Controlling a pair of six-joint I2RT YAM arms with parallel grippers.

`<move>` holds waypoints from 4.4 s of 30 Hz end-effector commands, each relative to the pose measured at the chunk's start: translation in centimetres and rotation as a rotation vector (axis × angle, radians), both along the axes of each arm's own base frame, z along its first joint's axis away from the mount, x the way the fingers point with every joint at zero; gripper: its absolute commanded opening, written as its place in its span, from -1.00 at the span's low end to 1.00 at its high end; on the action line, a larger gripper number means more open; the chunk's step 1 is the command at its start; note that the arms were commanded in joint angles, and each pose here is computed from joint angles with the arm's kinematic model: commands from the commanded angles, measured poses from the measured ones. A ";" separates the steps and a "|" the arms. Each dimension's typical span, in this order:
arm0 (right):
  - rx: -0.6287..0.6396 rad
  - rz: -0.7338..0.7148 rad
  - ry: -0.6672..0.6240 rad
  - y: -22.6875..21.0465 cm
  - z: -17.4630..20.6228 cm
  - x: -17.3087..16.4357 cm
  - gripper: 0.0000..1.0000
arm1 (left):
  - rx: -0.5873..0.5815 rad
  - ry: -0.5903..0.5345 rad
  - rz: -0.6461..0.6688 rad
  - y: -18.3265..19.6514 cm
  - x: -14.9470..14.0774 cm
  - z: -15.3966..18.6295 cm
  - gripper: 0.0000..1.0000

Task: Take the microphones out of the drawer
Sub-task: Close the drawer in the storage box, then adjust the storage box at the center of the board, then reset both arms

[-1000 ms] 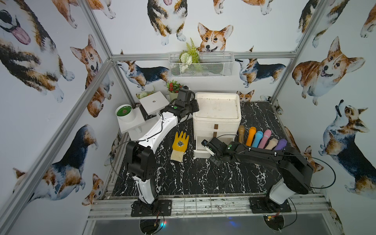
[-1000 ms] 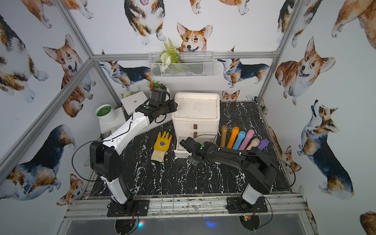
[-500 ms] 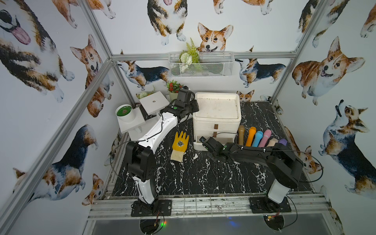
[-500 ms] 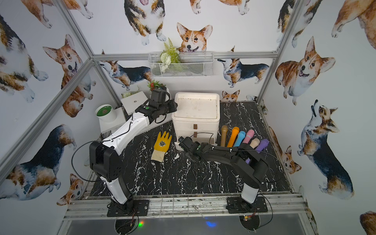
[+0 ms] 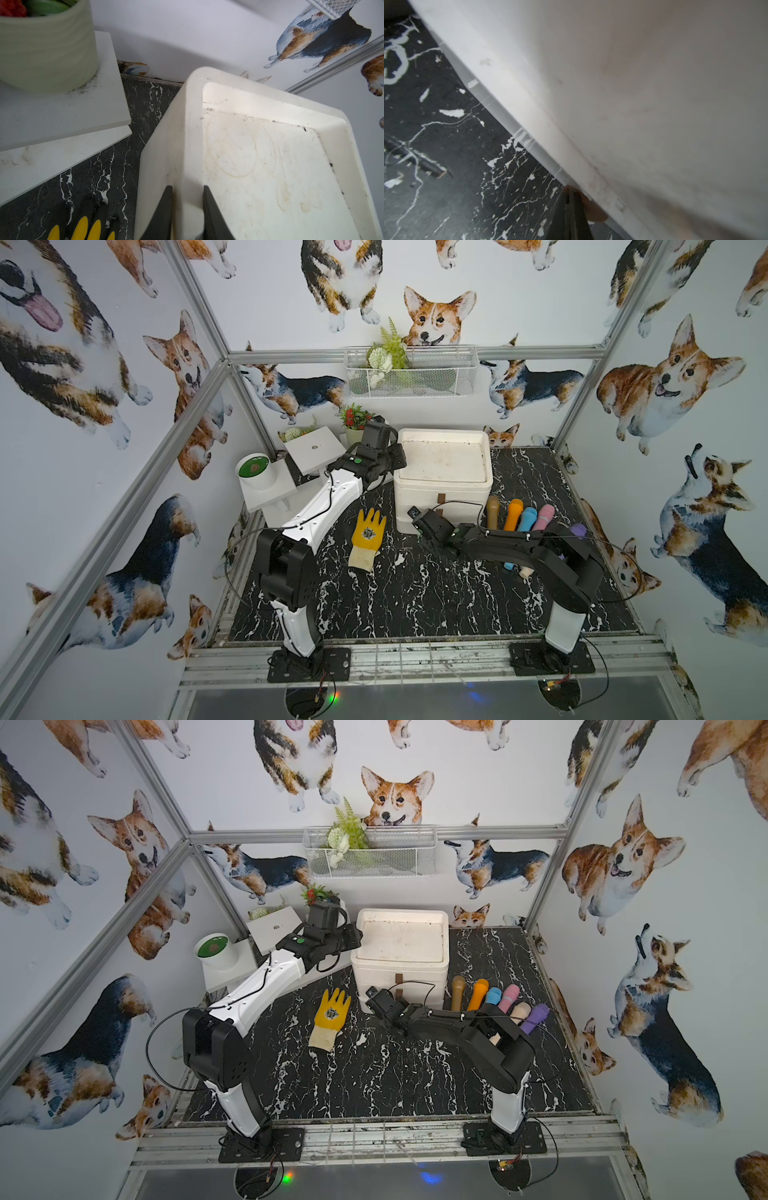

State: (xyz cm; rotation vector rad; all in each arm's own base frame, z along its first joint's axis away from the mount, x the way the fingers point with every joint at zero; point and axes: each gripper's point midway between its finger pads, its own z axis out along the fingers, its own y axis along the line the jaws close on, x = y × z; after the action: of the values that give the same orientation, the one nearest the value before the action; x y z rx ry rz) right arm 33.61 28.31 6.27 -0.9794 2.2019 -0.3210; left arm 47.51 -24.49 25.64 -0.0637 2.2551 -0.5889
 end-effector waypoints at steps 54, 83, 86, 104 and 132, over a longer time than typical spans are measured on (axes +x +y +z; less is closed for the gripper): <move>0.809 -0.302 0.123 -9.5 5.7 -3.1 -1.00 | 0.092 0.016 0.100 5.0 -2.8 3.5 1.00; 0.905 -0.416 -0.034 -6.5 2.4 4.9 -1.00 | 0.122 0.012 0.465 21.1 -10.6 -4.6 1.00; 0.946 -0.437 -0.099 -6.5 2.9 6.1 -1.00 | 0.121 0.005 0.479 21.8 -11.0 -4.8 1.00; 1.137 -0.365 -0.135 -2.8 5.1 9.6 -1.00 | 0.123 -0.059 0.541 24.7 -12.6 -6.6 1.00; 0.639 -0.701 -0.381 -26.6 11.7 0.8 0.07 | 0.486 -0.278 0.391 26.7 -9.0 -13.7 1.00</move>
State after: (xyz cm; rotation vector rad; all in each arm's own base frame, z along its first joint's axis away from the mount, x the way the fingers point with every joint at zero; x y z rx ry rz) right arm 35.71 5.58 20.65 0.1413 1.9372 0.0277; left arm 36.32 2.41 9.60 -0.2372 2.1758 0.1463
